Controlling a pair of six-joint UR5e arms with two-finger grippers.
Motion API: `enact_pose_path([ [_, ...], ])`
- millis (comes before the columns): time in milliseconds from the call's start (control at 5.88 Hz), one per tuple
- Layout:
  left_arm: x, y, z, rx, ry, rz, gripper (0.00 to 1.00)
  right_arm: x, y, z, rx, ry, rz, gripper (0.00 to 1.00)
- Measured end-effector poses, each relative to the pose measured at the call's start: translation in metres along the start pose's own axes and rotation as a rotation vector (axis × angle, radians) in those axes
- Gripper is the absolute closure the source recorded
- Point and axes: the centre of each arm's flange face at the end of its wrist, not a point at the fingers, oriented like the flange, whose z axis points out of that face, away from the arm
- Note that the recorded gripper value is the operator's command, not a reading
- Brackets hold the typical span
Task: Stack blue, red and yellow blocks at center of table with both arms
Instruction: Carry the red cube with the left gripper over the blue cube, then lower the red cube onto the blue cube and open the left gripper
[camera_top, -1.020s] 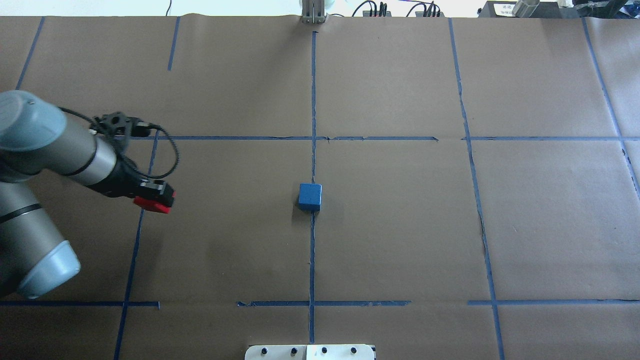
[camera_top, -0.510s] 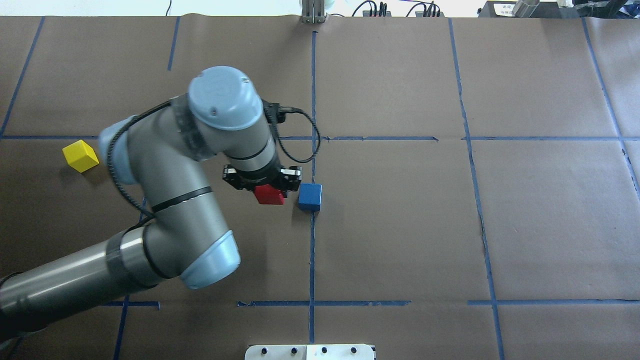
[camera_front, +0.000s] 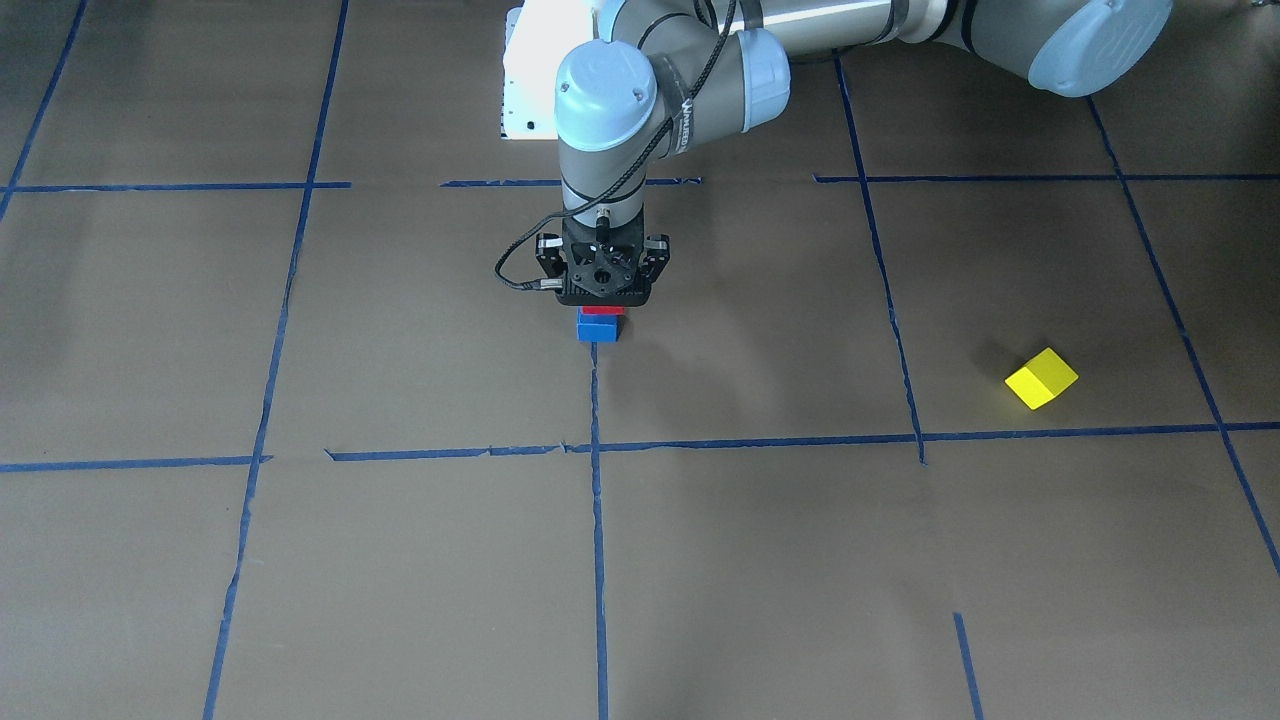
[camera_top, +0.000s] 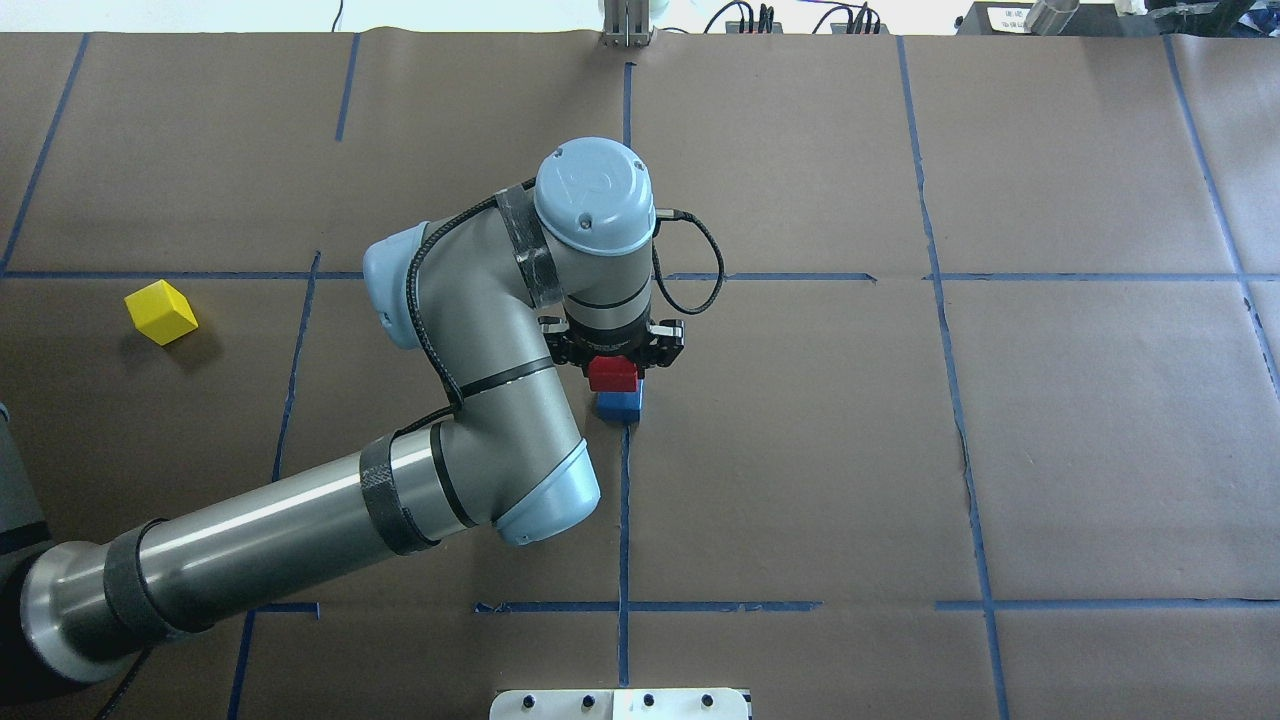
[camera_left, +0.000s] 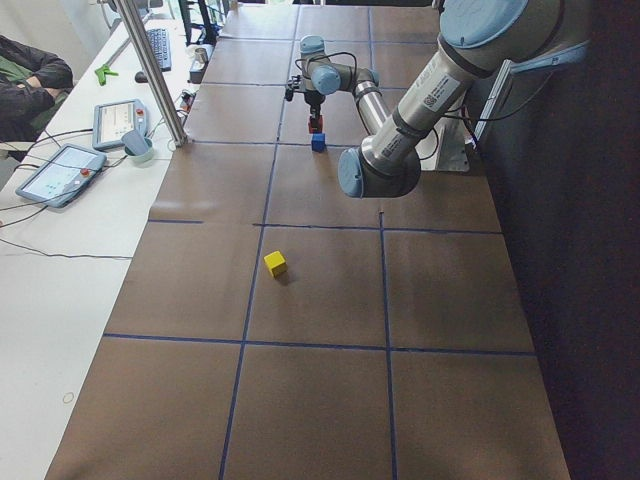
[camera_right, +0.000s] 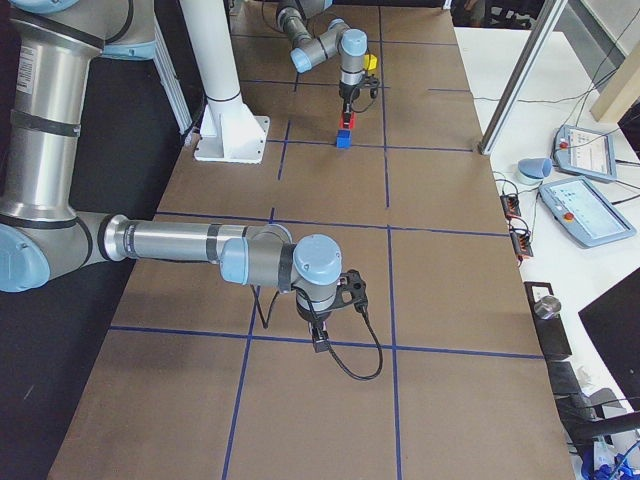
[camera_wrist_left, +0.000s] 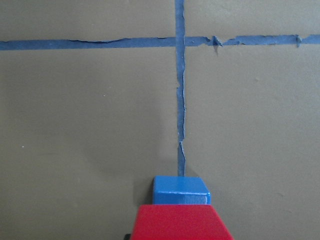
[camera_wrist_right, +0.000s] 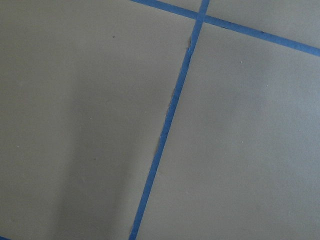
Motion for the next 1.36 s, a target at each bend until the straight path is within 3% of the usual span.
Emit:
enact_pose_path([
  [510,0.01,0.017,0.02,-0.016,-0.008,0.023,0.98,0.0,0.0,0.0,-0.001,0.001,-0.001,0.0],
  [1361,0.006,0.013,0.024,0.001,0.006,0.037,0.94,0.001,-0.001,0.0,-0.001,0.001,-0.002,0.0],
])
